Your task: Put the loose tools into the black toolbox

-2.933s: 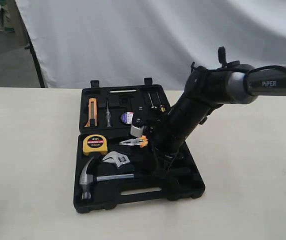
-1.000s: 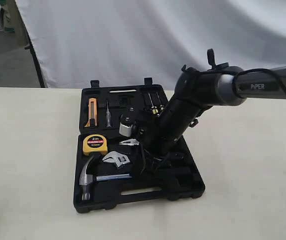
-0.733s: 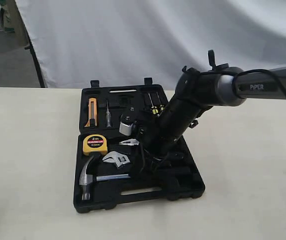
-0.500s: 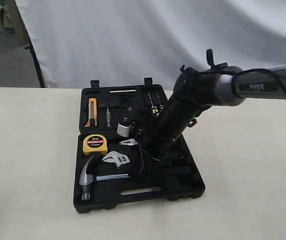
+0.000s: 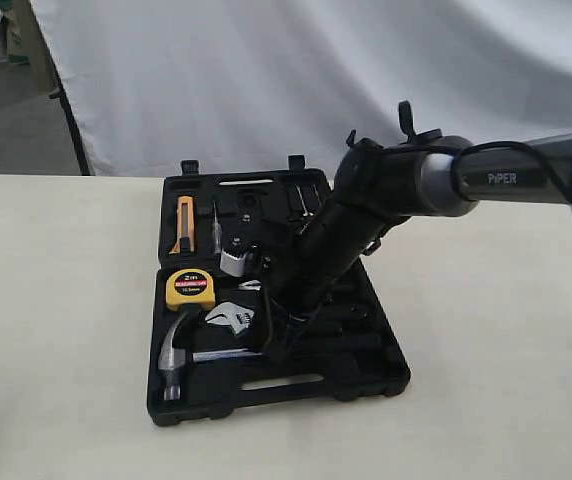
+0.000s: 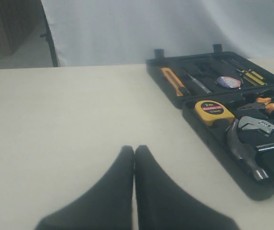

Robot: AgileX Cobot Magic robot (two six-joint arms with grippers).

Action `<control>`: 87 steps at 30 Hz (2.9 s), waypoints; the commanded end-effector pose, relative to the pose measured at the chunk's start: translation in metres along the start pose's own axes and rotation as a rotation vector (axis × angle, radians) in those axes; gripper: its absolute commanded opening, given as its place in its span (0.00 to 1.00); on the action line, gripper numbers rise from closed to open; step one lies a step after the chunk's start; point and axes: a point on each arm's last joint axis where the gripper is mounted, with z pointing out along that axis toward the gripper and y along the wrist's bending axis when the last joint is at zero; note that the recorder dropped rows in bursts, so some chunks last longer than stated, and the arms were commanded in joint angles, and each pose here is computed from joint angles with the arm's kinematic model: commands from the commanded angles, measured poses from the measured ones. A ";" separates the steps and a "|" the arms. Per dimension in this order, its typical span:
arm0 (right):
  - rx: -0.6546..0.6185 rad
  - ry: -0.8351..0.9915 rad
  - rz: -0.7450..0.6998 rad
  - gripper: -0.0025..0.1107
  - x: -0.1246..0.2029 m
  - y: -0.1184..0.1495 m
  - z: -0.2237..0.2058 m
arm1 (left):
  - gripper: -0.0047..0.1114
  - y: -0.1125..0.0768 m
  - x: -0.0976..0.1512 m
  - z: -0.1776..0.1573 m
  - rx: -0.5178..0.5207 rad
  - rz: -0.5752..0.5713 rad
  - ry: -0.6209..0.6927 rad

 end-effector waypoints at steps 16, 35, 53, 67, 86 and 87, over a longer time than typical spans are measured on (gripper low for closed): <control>0.070 -0.058 -0.217 0.02 -0.070 0.044 0.027 | 0.04 0.000 0.001 0.000 0.008 -0.002 0.000; 0.114 0.068 -0.139 0.02 -0.051 0.029 0.007 | 0.04 0.000 0.001 0.000 0.008 -0.002 0.000; -0.015 0.171 -0.007 0.02 -0.011 0.008 0.026 | 0.04 0.000 0.001 0.000 0.008 -0.002 0.000; 0.162 0.146 -0.053 0.02 -0.034 0.015 -0.037 | 0.04 0.000 0.001 0.000 0.008 -0.002 0.000; 0.126 0.358 0.028 0.02 0.002 -0.002 0.001 | 0.04 0.000 0.001 0.000 0.008 -0.002 0.000; 0.121 0.366 0.045 0.02 0.008 -0.006 0.006 | 0.04 0.000 0.001 0.000 0.008 -0.002 0.000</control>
